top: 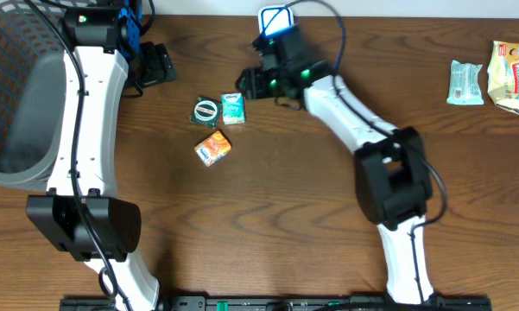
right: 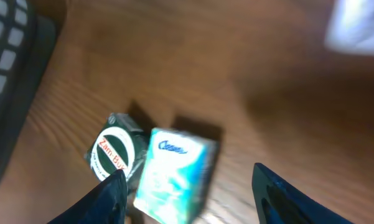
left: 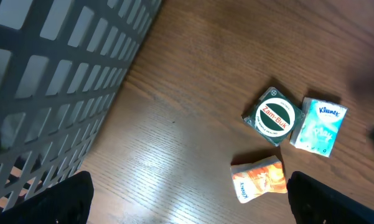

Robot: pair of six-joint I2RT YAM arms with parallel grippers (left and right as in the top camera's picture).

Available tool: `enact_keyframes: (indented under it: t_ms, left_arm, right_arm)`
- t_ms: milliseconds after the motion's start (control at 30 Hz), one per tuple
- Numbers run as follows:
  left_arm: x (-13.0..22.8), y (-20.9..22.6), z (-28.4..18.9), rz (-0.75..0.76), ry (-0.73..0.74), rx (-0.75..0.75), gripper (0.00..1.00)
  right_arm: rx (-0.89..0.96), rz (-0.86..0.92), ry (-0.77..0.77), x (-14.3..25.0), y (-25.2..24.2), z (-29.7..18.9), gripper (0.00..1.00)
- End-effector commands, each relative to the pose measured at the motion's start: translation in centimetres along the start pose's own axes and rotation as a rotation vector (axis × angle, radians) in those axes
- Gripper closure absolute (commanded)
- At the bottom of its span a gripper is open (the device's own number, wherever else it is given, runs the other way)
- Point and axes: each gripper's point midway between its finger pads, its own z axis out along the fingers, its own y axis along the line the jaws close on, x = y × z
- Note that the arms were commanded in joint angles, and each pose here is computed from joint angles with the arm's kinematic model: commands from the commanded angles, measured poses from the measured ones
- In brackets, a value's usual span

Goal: Scan the item barcode

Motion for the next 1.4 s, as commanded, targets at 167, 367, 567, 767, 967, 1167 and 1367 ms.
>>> enact_keyframes:
  t_ms: [167,367,567,767,967,1167,1367]
  left_arm:
    - [0.1,0.3,0.6,0.011,0.013,-0.019,0.02]
    - [0.1,0.2,0.6,0.011,0.013,-0.018,0.02]
    - [0.1,0.2,0.6,0.01,0.013,-0.018,0.02]
    - [0.1,0.2,0.6,0.01,0.013,-0.018,0.02]
    - [0.1,0.2,0.6,0.01,0.013,-0.018,0.02]
    - [0.1,0.2,0.6,0.01,0.013,-0.018,0.02]
    - [0.1,0.2,0.6,0.01,0.013,-0.018,0.02]
  right_arm:
    - [-0.018,0.097,0.04,3.4,1.0,5.4,0.46]
    - [0.017,0.119,0.079,5.1,0.1,6.7,0.6]
    - [0.093,0.145,0.111,6.0,-1.8,6.4,0.99]
    - [0.05,0.222,0.168,6.1,-2.7,4.6,0.99]
    - [-0.322,0.248,0.212,3.1,0.2,-0.7,0.99]
    - [-0.592,0.319,0.226,1.0,-1.2,-6.5,0.99]
    - [-0.433,0.371,0.264,3.5,-7.9,-8.4,0.99]
